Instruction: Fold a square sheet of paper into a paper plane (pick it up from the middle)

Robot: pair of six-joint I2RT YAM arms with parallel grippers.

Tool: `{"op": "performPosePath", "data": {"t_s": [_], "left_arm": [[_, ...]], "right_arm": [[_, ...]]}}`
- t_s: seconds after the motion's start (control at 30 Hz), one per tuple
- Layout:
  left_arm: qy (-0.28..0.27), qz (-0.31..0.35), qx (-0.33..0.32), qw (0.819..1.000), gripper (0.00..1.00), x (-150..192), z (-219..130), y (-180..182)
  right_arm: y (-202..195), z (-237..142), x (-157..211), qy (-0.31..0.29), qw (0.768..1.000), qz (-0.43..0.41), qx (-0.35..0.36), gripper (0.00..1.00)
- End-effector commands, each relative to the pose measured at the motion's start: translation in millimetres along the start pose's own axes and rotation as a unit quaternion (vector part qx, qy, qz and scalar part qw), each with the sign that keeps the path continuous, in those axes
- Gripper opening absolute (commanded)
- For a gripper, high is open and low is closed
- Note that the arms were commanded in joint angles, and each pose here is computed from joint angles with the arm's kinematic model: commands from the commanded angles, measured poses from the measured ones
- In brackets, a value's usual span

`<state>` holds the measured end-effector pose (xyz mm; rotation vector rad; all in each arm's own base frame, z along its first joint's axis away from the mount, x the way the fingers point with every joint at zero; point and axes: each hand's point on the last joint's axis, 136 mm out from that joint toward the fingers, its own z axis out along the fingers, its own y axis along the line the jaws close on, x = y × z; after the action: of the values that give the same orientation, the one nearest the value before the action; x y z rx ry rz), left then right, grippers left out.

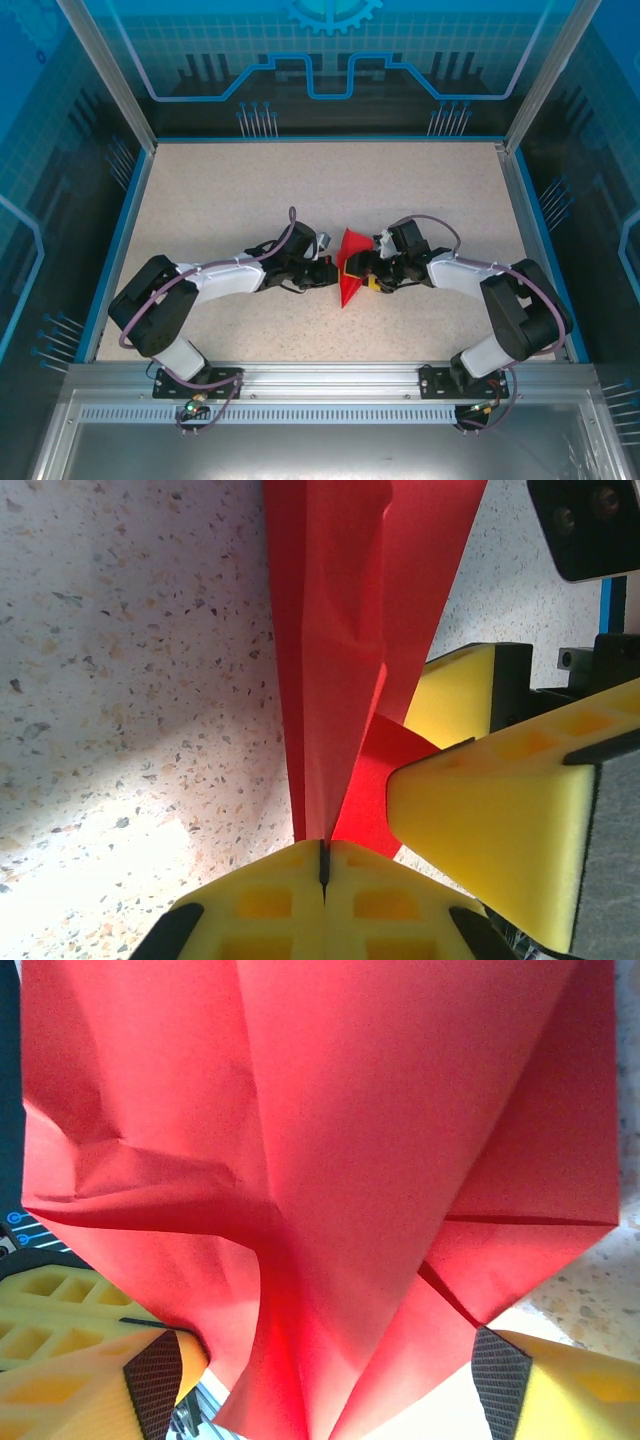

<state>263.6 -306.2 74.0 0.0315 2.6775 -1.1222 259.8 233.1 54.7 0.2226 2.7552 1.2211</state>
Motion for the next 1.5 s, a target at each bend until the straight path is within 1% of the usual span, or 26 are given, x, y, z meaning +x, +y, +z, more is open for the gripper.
{"op": "performPosePath", "data": {"t_s": [0.0,0.13,0.17,0.3,0.37,0.47,0.7,0.8,1.0,1.47], "left_arm": [[0.004,-0.008,-0.007,1.000,0.03,2.3,3.5,9.1],[0.005,-0.007,-0.011,1.000,0.03,3.5,2.8,11.4],[0.004,-0.007,-0.011,1.000,0.03,2.9,2.2,12.1],[0.003,-0.007,-0.009,1.000,0.03,2.7,0.6,11.0],[0.003,-0.006,-0.008,1.000,0.03,2.5,0.5,10.4],[0.005,-0.006,-0.007,1.000,0.03,3.0,0.1,10.5],[0.004,-0.006,-0.006,1.000,0.03,3.7,-1.5,10.4],[0.004,-0.008,-0.005,1.000,0.03,3.9,-0.8,10.7],[0.006,-0.008,-0.005,1.000,0.03,2.2,1.1,10.2],[0.008,-0.008,-0.007,1.000,0.03,3.1,1.9,12.8]], "right_arm": [[18.3,-1.6,0.1,0.000,1.000,-0.010,-0.027,0.78],[23.8,-5.6,1.7,0.001,0.999,-0.010,-0.036,0.77],[22.7,-7.8,1.7,-0.002,1.000,-0.012,-0.028,0.77],[-0.7,-17.1,4.8,-0.013,0.999,-0.021,0.046,0.79],[-5.8,-18.4,2.1,-0.019,0.998,-0.025,0.061,0.79],[-3.8,-14.1,-5.3,-0.026,0.997,-0.033,0.057,0.80],[5.5,-0.6,-17.5,-0.019,0.998,-0.046,0.036,0.79],[-2.3,5.6,-14.4,-0.003,0.998,-0.037,0.046,0.79],[3.4,12.3,-4.9,0.014,0.999,-0.033,0.023,0.79],[17.3,7.0,6.3,0.022,0.999,-0.011,-0.030,0.77]]}}
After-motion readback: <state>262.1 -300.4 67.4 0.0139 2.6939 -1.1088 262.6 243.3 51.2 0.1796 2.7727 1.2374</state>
